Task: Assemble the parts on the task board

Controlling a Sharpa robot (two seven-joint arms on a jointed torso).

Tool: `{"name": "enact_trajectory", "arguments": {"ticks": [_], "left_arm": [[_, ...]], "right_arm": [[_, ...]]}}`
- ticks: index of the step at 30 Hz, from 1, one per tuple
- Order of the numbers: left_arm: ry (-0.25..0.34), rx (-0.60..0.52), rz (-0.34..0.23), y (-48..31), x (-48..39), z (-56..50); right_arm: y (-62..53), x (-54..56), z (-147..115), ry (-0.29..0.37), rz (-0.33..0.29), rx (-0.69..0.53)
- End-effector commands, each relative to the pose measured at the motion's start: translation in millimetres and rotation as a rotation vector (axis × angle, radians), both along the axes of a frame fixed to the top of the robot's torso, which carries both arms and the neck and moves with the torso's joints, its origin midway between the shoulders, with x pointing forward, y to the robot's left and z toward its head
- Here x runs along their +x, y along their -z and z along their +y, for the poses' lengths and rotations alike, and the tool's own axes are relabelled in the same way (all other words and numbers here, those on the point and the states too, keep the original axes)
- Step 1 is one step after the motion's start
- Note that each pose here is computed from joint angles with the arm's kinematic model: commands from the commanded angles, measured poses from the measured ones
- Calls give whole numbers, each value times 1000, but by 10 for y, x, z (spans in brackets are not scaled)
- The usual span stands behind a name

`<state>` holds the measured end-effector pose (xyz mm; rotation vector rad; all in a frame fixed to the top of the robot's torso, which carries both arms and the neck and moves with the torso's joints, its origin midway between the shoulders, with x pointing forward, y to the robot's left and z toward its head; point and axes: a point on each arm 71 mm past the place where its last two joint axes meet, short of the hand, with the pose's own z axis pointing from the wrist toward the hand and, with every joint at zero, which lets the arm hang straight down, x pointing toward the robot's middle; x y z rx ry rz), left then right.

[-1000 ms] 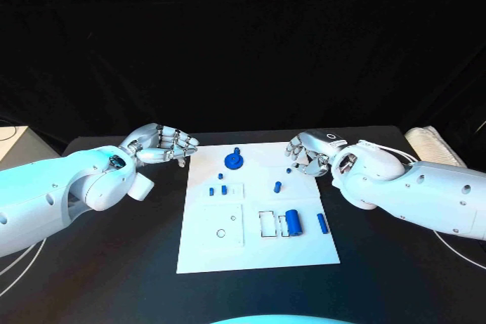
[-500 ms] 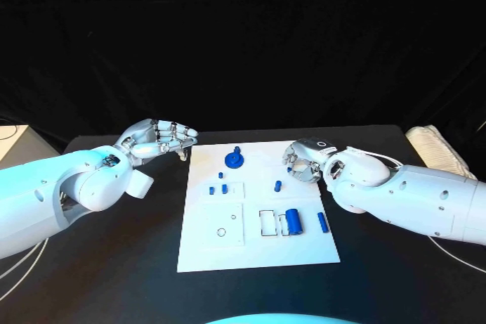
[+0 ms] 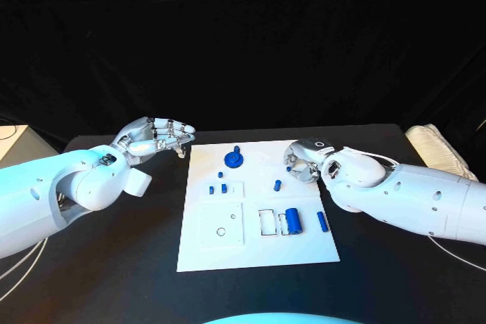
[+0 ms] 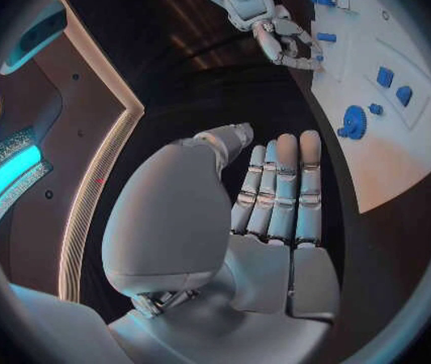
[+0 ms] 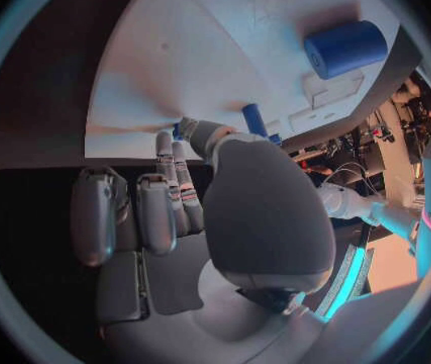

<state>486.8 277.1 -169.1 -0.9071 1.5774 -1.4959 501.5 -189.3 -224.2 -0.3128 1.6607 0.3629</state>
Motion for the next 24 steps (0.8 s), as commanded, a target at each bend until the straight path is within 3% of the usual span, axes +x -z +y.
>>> {"name": "enact_trajectory", "arguments": {"ticks": [1,24], "left_arm": [[9,-29,-2,-18,-2,-7],[-6,-29,0,-18,2,10]], "right_arm": [[32,-6,13,-6,6,-27],[178,-25,117,-3,52,-56]]}}
